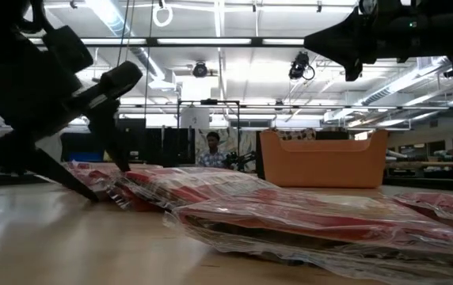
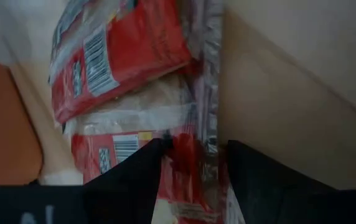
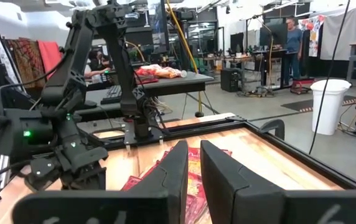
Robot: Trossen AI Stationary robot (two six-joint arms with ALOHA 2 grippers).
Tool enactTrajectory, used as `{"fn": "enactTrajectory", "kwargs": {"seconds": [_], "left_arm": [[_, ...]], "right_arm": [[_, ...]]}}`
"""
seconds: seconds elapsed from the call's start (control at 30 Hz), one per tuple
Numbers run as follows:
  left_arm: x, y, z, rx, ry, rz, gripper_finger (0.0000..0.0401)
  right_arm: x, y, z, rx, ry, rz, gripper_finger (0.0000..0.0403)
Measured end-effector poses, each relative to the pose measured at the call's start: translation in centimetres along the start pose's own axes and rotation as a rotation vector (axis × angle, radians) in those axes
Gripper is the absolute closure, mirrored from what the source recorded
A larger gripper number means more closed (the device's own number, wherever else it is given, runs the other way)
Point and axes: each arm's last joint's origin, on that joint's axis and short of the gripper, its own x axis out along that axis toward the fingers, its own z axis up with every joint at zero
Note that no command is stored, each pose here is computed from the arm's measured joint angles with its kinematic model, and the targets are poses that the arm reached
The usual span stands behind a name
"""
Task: Sort popcorn bags into baskets
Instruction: Put the popcorn bag into the bin
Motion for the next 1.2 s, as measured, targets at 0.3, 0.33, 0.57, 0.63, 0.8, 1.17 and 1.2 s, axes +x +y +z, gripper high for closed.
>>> {"fn": "enactTrajectory", "kwargs": {"seconds": [0.3, 0.33, 0.57, 0.63, 0.8, 1.17, 1.2], "left_arm": [[0.3, -0.2, -0.2, -0.082, 0.038, 0.048, 0.0295], [0.3, -0.2, -0.2, -0.094, 0.039, 0.050, 0.0309], [-1.8, 2.6, -0.1, -0.104, 0.000, -0.173, 0.0393], [-2.7, 4.5, -0.3, -0.155, -0.018, -0.257, 0.0391], [-4.7, 10.1, -1.3, -0.235, 0.001, -0.306, 0.0388], [-5.5, 23.2, -5.1, -0.659, -0.096, -0.094, 0.0392], [-5.1, 24.0, -5.8, -0.715, -0.102, -0.074, 0.0392]], "right_arm": [[0.0, 0.0, 0.0, 0.000, 0.001, 0.001, 0.0355], [0.0, 0.0, 0.0, -0.001, 0.001, 0.001, 0.0355], [0.0, 0.0, -0.1, -0.002, 0.006, 0.002, 0.0355], [0.0, 0.0, -0.1, -0.003, 0.009, 0.002, 0.0355], [0.0, 0.0, -0.2, -0.007, 0.015, 0.002, 0.0355], [0.0, 0.0, -0.2, -0.089, 0.016, -0.001, 0.0355], [-0.1, 0.0, -0.1, -0.104, 0.015, -0.010, 0.0355]]}}
